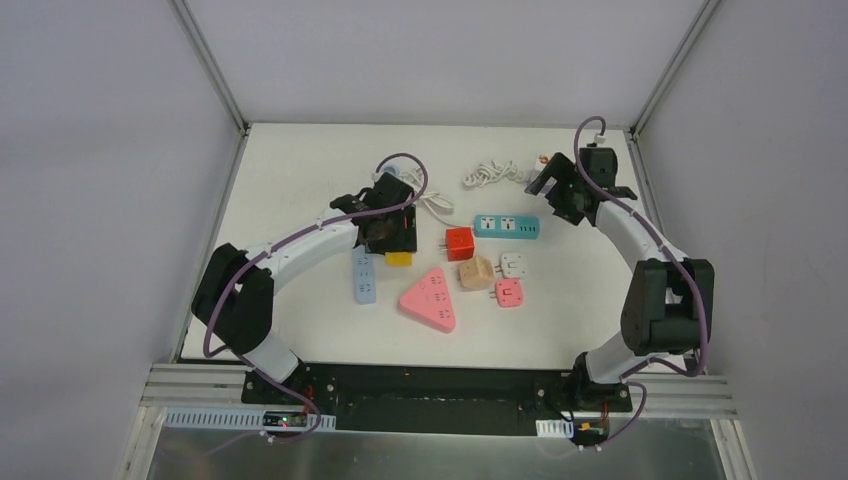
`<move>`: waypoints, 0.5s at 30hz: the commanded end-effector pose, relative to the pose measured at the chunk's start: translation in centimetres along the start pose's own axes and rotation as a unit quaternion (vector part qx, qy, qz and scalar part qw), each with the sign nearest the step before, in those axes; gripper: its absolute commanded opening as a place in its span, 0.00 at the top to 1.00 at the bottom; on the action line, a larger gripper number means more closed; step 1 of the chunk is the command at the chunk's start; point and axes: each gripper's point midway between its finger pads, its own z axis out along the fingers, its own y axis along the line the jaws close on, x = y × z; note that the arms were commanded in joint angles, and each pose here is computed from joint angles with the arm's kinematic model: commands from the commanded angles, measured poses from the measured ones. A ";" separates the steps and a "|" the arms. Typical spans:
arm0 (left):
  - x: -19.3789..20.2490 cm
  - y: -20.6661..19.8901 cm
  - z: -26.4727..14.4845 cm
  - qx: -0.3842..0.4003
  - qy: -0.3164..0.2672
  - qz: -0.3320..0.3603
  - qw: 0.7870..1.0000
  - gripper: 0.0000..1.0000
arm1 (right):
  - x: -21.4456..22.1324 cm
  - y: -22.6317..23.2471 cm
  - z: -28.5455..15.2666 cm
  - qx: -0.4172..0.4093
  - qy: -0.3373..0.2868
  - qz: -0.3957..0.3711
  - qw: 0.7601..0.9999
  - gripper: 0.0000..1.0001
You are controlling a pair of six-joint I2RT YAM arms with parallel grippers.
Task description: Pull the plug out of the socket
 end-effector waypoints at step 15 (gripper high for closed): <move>4.0 0.5 0.3 0.003 0.090 -0.018 0.996 0.47 | -3.3 -0.8 -3.2 0.045 -0.082 0.032 0.995 0.06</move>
